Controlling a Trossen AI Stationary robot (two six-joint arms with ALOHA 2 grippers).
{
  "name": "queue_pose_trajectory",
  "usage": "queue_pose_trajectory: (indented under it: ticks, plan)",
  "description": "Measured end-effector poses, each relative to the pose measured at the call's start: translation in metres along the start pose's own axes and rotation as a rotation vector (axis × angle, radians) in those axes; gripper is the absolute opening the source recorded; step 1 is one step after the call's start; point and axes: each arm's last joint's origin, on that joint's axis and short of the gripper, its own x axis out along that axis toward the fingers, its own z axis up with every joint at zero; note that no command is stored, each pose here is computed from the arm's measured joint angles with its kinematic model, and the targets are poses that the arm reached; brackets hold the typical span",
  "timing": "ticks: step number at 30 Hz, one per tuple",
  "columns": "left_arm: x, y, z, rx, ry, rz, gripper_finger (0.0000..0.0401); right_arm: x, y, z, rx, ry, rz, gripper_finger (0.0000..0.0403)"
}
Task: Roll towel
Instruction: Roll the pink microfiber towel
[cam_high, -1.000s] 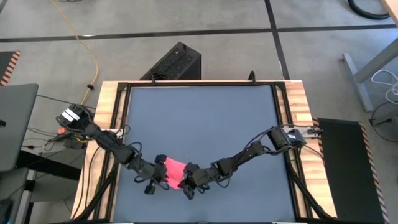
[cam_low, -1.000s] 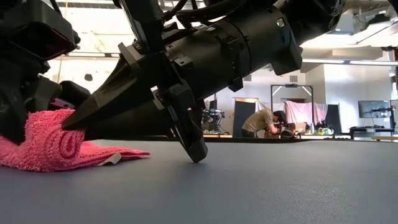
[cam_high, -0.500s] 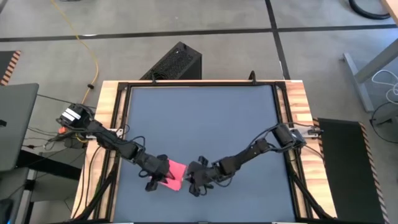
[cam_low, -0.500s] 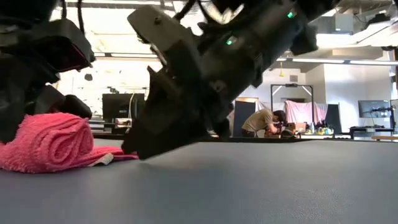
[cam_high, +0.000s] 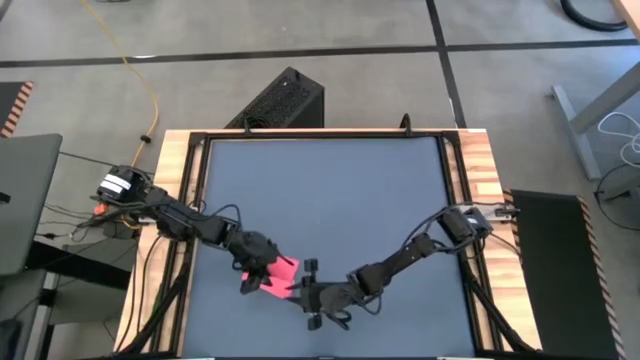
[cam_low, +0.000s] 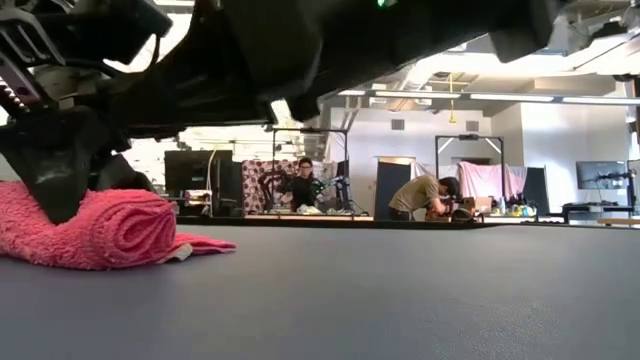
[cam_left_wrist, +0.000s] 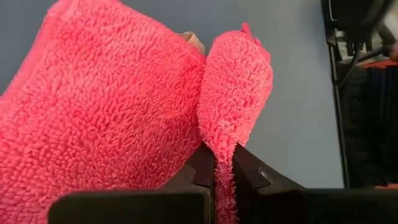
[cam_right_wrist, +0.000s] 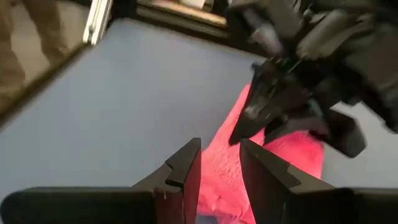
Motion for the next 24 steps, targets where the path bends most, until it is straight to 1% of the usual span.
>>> queue_pose_trajectory:
  ticks: [2, 4, 7, 9, 12, 14, 20, 24]
  plan:
    - [-0.001, 0.002, 0.001, -0.02, 0.008, -0.002, 0.0006, 0.004, -0.006, -0.004, -0.016, 0.018, 0.013, 0.0137]
    - [-0.001, 0.004, 0.001, -0.032, 0.015, -0.002, 0.0006, 0.013, -0.012, -0.01, -0.003, 0.015, 0.05, 0.0136]
    - [-0.002, 0.004, 0.0, -0.047, 0.02, 0.001, 0.0006, 0.023, -0.016, -0.013, -0.002, 0.004, 0.073, 0.0136]
    - [-0.002, 0.005, 0.0, -0.054, 0.026, 0.005, 0.0006, 0.031, -0.019, -0.015, -0.004, -0.002, 0.065, 0.0136]
    - [-0.002, 0.005, -0.001, -0.057, 0.037, 0.004, 0.0007, 0.042, -0.018, -0.025, -0.019, 0.02, 0.066, 0.0136]
    - [-0.002, 0.005, -0.001, -0.058, 0.042, -0.001, 0.001, 0.044, -0.017, -0.028, -0.021, 0.044, 0.066, 0.0136]
    - [-0.002, 0.005, -0.001, -0.056, 0.043, -0.003, 0.004, 0.045, -0.023, -0.032, 0.07, 0.122, 0.054, 0.0131]
    - [-0.003, 0.007, 0.0, -0.046, 0.047, -0.015, 0.0058, 0.046, -0.026, -0.034, 0.123, 0.148, 0.071, 0.0128]
